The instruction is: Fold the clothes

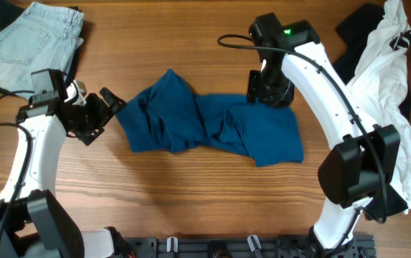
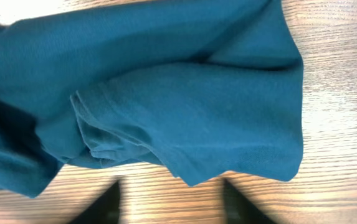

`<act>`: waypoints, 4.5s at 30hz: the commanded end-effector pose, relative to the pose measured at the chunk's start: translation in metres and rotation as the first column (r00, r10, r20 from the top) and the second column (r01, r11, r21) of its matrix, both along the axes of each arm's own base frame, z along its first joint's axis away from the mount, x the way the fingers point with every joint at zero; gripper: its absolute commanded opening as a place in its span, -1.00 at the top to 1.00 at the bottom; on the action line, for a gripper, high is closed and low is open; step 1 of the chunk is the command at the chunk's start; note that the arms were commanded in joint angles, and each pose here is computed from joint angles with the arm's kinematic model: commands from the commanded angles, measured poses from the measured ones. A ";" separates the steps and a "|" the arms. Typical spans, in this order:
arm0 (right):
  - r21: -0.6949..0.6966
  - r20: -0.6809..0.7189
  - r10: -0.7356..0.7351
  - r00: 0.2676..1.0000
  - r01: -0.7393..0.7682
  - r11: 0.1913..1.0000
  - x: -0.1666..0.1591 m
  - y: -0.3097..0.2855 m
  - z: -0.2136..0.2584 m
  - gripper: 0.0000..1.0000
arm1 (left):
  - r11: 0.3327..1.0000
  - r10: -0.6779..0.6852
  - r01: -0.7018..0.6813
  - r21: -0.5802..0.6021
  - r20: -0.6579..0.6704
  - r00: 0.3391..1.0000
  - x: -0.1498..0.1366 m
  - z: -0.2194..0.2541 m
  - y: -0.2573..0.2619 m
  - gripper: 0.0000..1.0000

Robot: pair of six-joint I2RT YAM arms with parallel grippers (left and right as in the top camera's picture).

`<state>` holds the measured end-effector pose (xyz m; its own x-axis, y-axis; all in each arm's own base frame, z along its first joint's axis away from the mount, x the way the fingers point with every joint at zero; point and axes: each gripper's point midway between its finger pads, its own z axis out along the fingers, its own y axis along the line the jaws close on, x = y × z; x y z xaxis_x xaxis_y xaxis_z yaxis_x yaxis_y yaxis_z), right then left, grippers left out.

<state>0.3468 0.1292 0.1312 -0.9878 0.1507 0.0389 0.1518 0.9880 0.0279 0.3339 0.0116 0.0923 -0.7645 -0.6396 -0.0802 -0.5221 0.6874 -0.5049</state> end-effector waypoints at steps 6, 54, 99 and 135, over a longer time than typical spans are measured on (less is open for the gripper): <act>0.067 -0.084 0.006 0.996 0.000 0.998 -0.004 -0.025 -0.020 0.91 | 1.000 -0.024 0.024 -0.004 0.001 1.000 -0.002 -0.001 -0.002 -1.00; 0.140 -0.172 0.094 0.981 -0.070 0.988 -0.035 -0.018 -0.090 0.87 | 0.895 -0.213 0.171 -0.411 -0.060 0.975 -0.040 -0.086 -0.078 -0.61; 0.143 -0.229 0.143 0.963 -0.112 0.983 -0.050 -0.021 -0.087 0.92 | 0.875 -0.468 0.462 0.147 0.013 0.883 -0.004 -0.093 -0.138 0.92; 0.346 -0.130 0.295 0.947 -0.235 0.908 -0.034 0.012 -0.103 0.91 | 0.960 -0.225 0.260 0.100 -0.271 0.936 -0.049 -0.108 -0.059 0.92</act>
<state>0.3201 0.1328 0.0470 -0.9784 -0.1303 0.1602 -0.0771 0.9502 0.3020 0.3049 -0.0602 0.0019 -0.9069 -0.4208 0.0208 -0.3997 0.8436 -0.3585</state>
